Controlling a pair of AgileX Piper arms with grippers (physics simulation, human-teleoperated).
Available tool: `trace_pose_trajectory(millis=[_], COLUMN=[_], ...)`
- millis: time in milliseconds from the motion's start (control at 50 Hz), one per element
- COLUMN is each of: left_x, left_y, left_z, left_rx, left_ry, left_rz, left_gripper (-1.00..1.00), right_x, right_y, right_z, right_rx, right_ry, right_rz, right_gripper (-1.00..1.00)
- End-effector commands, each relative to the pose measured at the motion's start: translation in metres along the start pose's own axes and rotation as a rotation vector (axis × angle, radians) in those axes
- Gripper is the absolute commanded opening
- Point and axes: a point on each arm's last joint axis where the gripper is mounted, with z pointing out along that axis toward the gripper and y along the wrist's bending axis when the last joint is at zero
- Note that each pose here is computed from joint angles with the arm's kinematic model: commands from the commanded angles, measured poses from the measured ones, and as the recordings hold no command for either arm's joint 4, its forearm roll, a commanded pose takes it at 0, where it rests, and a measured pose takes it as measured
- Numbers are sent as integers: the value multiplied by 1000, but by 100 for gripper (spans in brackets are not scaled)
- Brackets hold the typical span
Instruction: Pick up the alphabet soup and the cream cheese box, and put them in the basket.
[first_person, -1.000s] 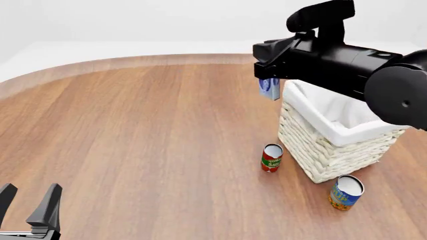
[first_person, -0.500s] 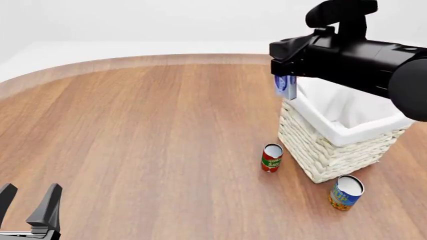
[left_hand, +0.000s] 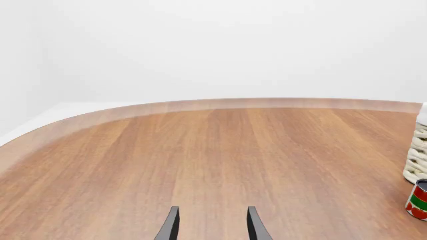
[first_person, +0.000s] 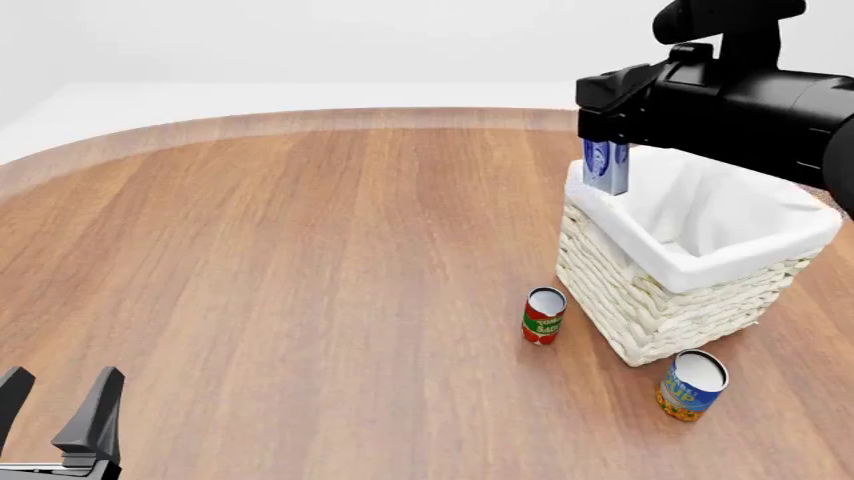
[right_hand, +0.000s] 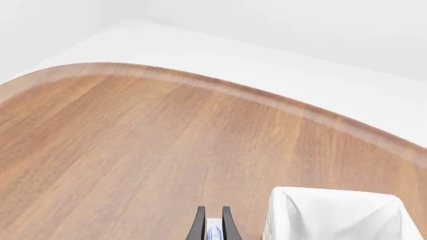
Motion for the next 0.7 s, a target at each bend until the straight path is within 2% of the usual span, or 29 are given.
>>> trace_pose_trajectory(millis=[20,140,540,700], left_x=[0,0,0,0], left_y=[0,0,0,0], left_z=[0,0,0,0], left_rx=[0,0,0,0], left_ry=[0,0,0,0], left_rz=[0,0,0,0], left_gripper=[100,100,100,100], right_x=[2,7,-3,4], right_y=[-12,-18,-42,-56], right_z=[2,7,1,9], right_rx=[45,66,151,194], right_ry=[14,43,37,63], right_rz=[21,29,42,51], right_gripper=[-100,-100,-100,-100])
